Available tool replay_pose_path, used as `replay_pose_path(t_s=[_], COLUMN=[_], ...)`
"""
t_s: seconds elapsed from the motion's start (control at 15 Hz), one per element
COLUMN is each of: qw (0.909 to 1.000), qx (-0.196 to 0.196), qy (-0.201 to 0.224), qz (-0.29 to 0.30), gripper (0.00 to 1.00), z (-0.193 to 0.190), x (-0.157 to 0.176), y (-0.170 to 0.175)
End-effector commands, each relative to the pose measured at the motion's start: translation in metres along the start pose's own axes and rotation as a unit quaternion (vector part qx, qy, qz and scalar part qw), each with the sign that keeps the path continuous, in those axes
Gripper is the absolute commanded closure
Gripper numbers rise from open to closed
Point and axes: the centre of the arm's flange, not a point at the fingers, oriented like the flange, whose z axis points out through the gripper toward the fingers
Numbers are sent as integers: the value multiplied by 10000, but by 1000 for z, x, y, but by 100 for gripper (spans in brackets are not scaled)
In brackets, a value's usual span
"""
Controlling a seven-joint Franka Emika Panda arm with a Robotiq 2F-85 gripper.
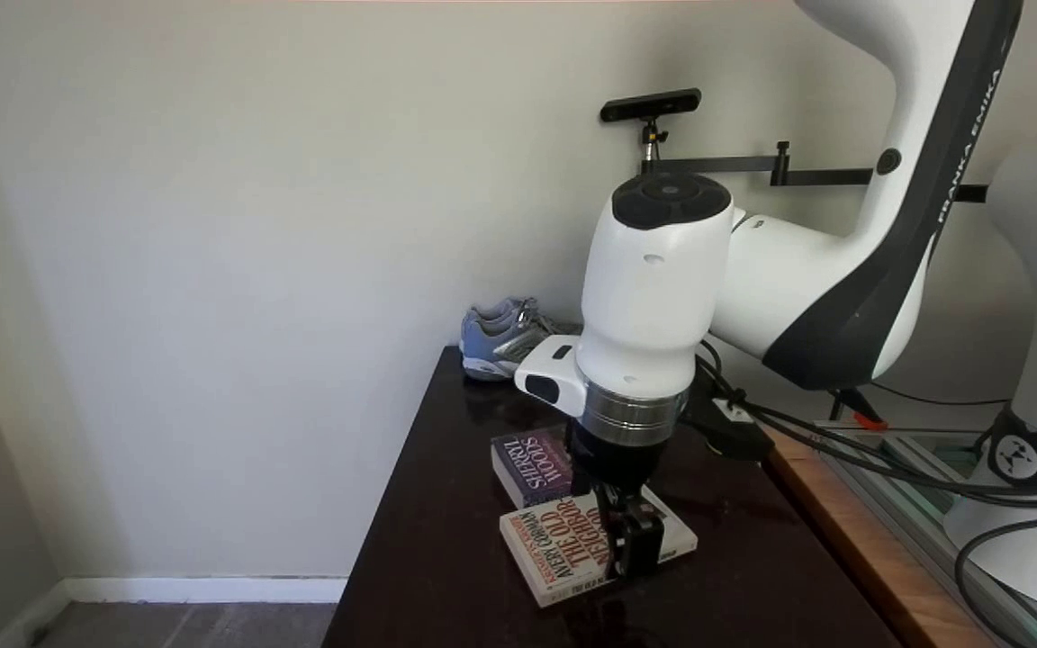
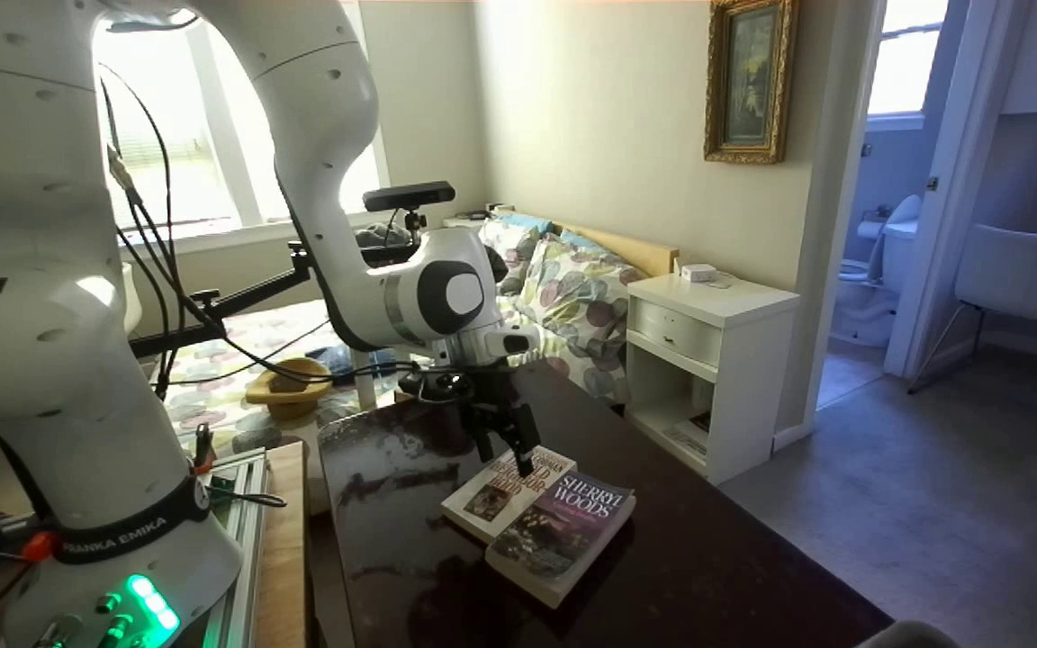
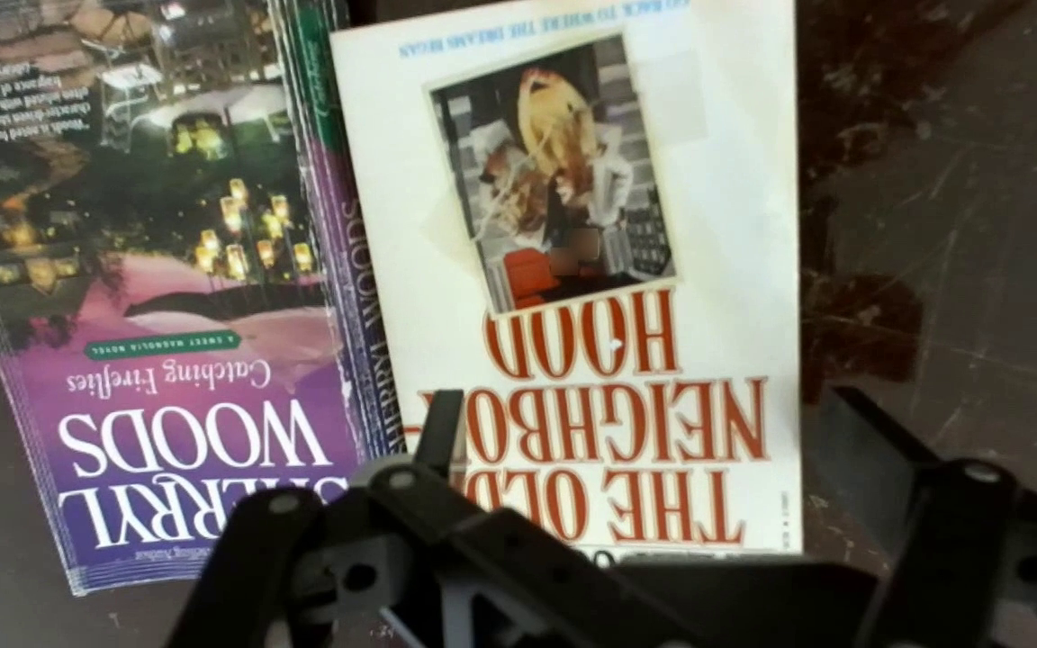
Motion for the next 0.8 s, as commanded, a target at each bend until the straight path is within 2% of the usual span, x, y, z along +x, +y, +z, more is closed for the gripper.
replay_pose_path(t_s=[0.0,0.2,0.27,0.33,0.4,0.6,0.73], qw=[9998,9996,9995,9994,9993,9992,9991], qx=[-187,-278,-310,-342,-357,-368,-382], qy=[78,68,65,66,61,102,116], qz=[-1,-18,-26,-41,-59,-107,-122], gripper=[0,0,7,26,34,55,61], z=[18,24,25,27,28,28,29], x=[2,2,1,1,1,1,0], y=[-11,-15,-15,-16,-17,-21,-21])
